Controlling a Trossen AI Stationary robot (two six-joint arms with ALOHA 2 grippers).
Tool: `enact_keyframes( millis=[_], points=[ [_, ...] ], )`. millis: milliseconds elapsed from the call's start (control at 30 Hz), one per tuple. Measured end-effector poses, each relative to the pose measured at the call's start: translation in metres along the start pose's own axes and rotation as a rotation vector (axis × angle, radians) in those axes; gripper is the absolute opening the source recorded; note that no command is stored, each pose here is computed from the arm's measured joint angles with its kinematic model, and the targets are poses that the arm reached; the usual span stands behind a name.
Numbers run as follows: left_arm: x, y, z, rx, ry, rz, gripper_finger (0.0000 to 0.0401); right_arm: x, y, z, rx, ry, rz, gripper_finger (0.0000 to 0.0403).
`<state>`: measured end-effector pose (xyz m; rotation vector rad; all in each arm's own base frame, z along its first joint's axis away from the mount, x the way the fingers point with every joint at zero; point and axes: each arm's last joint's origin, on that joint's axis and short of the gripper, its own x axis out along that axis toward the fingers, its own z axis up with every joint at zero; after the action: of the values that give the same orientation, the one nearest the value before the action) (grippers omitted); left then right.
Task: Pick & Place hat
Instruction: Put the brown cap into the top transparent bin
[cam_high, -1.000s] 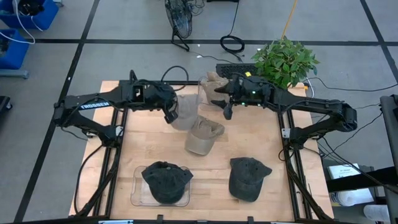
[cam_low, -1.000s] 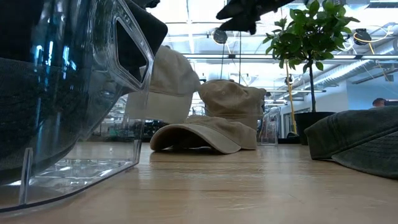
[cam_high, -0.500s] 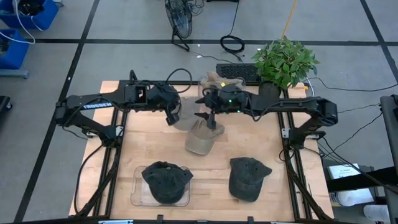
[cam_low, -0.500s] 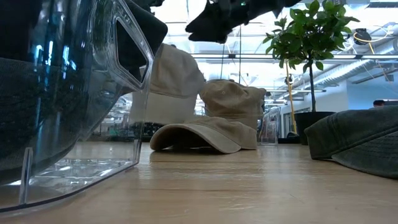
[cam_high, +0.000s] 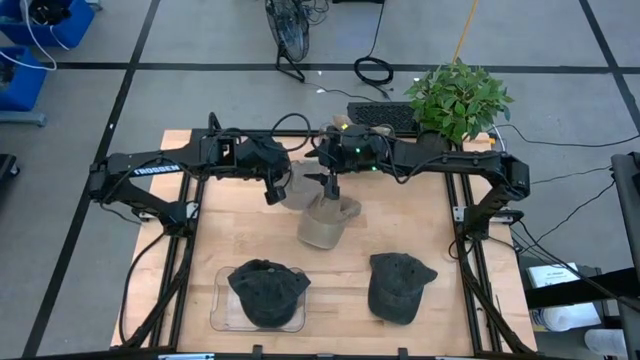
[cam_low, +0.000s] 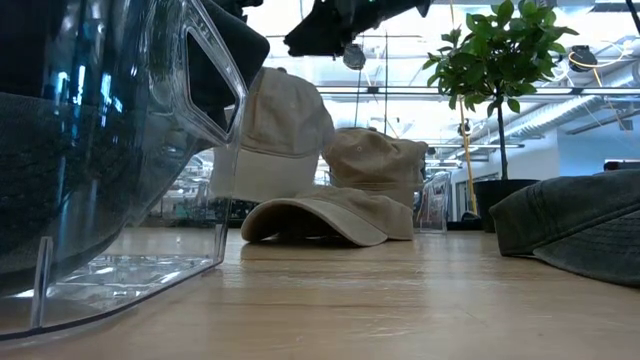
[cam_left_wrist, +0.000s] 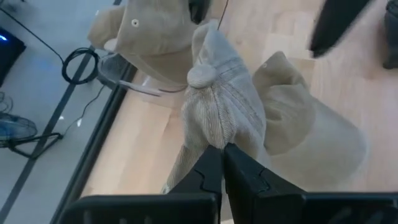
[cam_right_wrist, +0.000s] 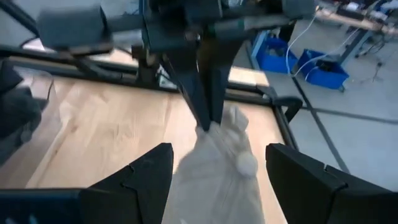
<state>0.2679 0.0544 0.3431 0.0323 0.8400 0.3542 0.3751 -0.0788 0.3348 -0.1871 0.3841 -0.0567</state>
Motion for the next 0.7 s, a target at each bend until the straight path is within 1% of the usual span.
enact_keyframes(
  millis=[167, 267, 367, 433, 533, 633, 700],
  points=[
    [0.000, -0.002, 0.004, 0.020, -0.039, -0.048, 0.0007, 0.011, -0.002, -0.016, 0.017, 0.096, 0.025, 0.0240],
    [-0.001, -0.003, 0.008, 0.042, -0.083, -0.050, 0.0008, 0.015, 0.002, -0.024, 0.029, 0.144, 0.083, 0.0240],
    [-0.001, -0.003, 0.010, 0.055, -0.108, -0.049, 0.0005, 0.015, 0.006, -0.030, 0.031, 0.207, 0.099, 0.0240],
    [-0.001, -0.003, 0.011, 0.053, -0.118, -0.048, 0.0007, 0.016, 0.007, -0.030, 0.027, 0.218, 0.082, 0.0240],
    [-0.001, -0.003, 0.011, 0.051, -0.119, -0.048, 0.0007, 0.014, 0.007, -0.029, 0.032, 0.207, 0.088, 0.0238],
    [-0.001, -0.003, 0.012, 0.036, -0.123, -0.049, 0.0005, 0.014, 0.009, -0.028, 0.064, 0.205, 0.103, 0.0221],
    [-0.001, -0.003, 0.012, 0.035, -0.126, -0.049, 0.0010, 0.014, 0.011, -0.028, 0.071, 0.207, 0.109, 0.0197]
  ],
)
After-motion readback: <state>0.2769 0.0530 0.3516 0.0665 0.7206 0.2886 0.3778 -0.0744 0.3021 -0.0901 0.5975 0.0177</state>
